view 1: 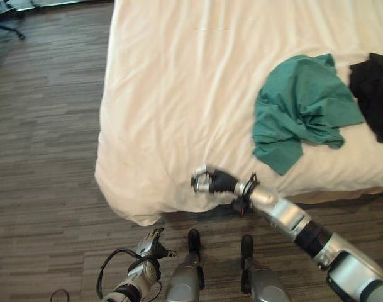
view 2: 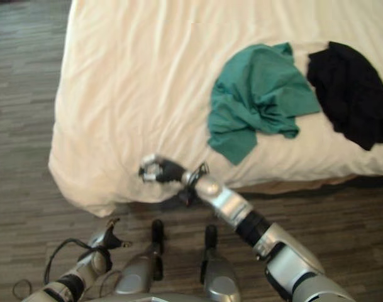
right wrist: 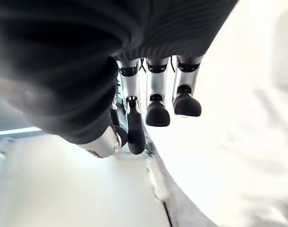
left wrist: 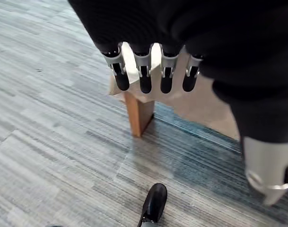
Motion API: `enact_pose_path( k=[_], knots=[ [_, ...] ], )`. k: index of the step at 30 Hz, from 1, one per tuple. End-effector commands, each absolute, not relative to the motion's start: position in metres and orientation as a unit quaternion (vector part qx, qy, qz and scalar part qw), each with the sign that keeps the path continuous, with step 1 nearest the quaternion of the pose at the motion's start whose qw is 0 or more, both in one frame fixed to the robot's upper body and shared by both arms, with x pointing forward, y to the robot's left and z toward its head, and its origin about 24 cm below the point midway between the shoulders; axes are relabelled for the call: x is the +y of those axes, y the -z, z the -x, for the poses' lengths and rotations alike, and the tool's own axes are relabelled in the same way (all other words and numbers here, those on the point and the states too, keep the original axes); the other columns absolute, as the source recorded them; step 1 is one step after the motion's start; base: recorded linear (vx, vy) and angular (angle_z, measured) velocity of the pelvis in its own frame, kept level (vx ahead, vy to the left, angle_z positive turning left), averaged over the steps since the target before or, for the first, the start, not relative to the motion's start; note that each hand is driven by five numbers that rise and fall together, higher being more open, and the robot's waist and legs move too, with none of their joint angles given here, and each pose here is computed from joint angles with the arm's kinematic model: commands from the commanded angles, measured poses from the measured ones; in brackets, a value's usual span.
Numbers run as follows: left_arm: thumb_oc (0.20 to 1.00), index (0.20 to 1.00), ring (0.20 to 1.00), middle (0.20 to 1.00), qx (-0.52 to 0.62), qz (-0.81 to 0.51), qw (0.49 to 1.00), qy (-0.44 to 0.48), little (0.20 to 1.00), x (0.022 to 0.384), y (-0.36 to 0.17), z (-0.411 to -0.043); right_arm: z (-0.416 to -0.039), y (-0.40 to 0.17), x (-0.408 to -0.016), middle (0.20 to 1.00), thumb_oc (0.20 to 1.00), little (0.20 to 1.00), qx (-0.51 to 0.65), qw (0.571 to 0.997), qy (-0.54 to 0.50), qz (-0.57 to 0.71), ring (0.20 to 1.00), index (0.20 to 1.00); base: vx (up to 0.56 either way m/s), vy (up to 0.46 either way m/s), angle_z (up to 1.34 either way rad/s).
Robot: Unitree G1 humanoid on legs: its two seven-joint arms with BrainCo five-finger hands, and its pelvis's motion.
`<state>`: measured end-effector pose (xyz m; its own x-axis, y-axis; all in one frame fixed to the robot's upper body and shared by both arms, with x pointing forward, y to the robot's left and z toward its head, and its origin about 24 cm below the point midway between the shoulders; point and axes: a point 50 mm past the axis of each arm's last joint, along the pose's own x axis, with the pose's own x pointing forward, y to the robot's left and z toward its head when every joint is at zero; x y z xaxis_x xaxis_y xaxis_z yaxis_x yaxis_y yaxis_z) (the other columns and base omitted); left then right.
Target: Tidy up the quilt and then pick up the clothes from the bed and put them into the laundry hamper.
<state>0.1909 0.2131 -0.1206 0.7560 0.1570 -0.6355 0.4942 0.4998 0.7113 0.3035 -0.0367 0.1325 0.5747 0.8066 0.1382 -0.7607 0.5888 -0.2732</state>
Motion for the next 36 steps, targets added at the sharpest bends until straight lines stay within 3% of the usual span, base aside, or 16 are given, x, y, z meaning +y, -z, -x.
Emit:
enact_pose_path(
  k=[1,4,6,8,9,11,14,16,19,20,21,24,27,31,36],
  knots=[
    [1.0,1.0,1.0,1.0,0.284,-0.509,0.8,0.14,1.0,0.185,0.114,-0.214,-0.316,-0.135,-0.028,0.2,0.2,0.2,-0.146,0.91,-0.384,0.046,0.2,0.2,-0.08,0.0,-0.37],
    [1.0,1.0,1.0,1.0,0.261,-0.523,0.797,0.15,1.0,0.168,0.107,-0.23,-0.332,-0.121,-0.04,0.2,0.2,0.2,-0.12,0.936,-0.321,0.084,0.2,0.2,-0.06,-0.014,-0.11],
    [1.0,1.0,1.0,1.0,0.278,-0.53,0.788,0.148,1.0,0.177,0.11,-0.226,-0.334,-0.11,-0.041,0.2,0.2,0.2,-0.099,0.939,-0.313,0.102,0.2,0.2,-0.03,0.014,0.13],
    [1.0,1.0,1.0,1.0,0.292,-0.544,0.772,0.149,1.0,0.192,0.112,-0.221,-0.334,-0.077,-0.06,0.2,0.2,0.2,-0.037,0.952,-0.28,0.121,0.2,0.2,-0.03,0.066,0.12],
    [1.0,1.0,1.0,1.0,0.281,-0.535,0.784,0.14,1.0,0.195,0.107,-0.225,-0.327,-0.041,-0.091,0.2,0.2,0.2,0.029,0.963,-0.229,0.139,0.2,0.2,0.0,0.108,0.0],
    [1.0,1.0,1.0,1.0,0.286,-0.504,0.806,0.116,1.0,0.201,0.104,-0.225,-0.301,0.011,-0.14,0.2,0.2,0.2,0.134,0.969,-0.156,0.133,0.2,0.2,0.05,0.113,0.11],
    [1.0,1.0,1.0,1.0,0.305,-0.496,0.805,0.111,1.0,0.205,0.109,-0.217,-0.268,0.049,-0.168,0.2,0.2,0.2,0.212,0.958,-0.121,0.15,0.2,0.2,0.08,0.071,0.07],
    [1.0,1.0,1.0,1.0,0.33,-0.502,0.79,0.121,1.0,0.213,0.114,-0.207,-0.21,0.1,-0.216,0.2,0.2,0.2,0.35,0.916,-0.048,0.192,0.2,0.2,0.18,0.137,-0.06],
    [1.0,1.0,1.0,1.0,0.354,-0.514,0.772,0.123,1.0,0.226,0.118,-0.2,-0.168,0.128,-0.244,0.2,0.2,0.2,0.449,0.867,0.018,0.217,0.2,0.2,0.15,0.062,-0.64],
    [1.0,1.0,1.0,1.0,0.367,-0.517,0.763,0.127,1.0,0.23,0.121,-0.193,-0.156,0.134,-0.249,0.959,0.959,0.959,0.474,0.853,0.032,0.218,0.959,0.959,0.16,-0.003,-1.39],
    [1.0,1.0,1.0,1.0,0.384,-0.522,0.751,0.13,1.0,0.235,0.125,-0.184,-0.144,0.138,-0.254,1.0,1.0,1.0,0.496,0.84,0.048,0.214,1.0,1.0,0.17,-0.013,-2.18],
    [1.0,1.0,1.0,1.0,0.41,-0.525,0.729,0.154,1.0,0.237,0.135,-0.164,-0.117,0.147,-0.261,1.0,1.0,1.0,0.539,0.809,0.064,0.226,1.0,1.0,0.14,-0.158,-2.29],
    [1.0,1.0,1.0,1.0,0.424,-0.503,0.741,0.138,1.0,0.237,0.138,-0.155,-0.1,0.152,-0.261,1.0,1.0,1.0,0.561,0.788,0.054,0.247,1.0,1.0,0.22,-0.254,-1.09],
    [1.0,1.0,1.0,1.0,0.402,-0.472,0.782,0.072,1.0,0.228,0.133,-0.167,-0.123,0.148,-0.247,1.0,1.0,1.0,0.515,0.81,0.019,0.28,1.0,1.0,0.1,-0.054,-2.25],
    [1.0,1.0,1.0,1.0,0.383,-0.462,0.795,0.087,1.0,0.21,0.134,-0.174,-0.134,0.144,-0.242,1.0,1.0,1.0,0.491,0.813,-0.012,0.313,1.0,1.0,0.06,0.129,-2.17]
  ],
)
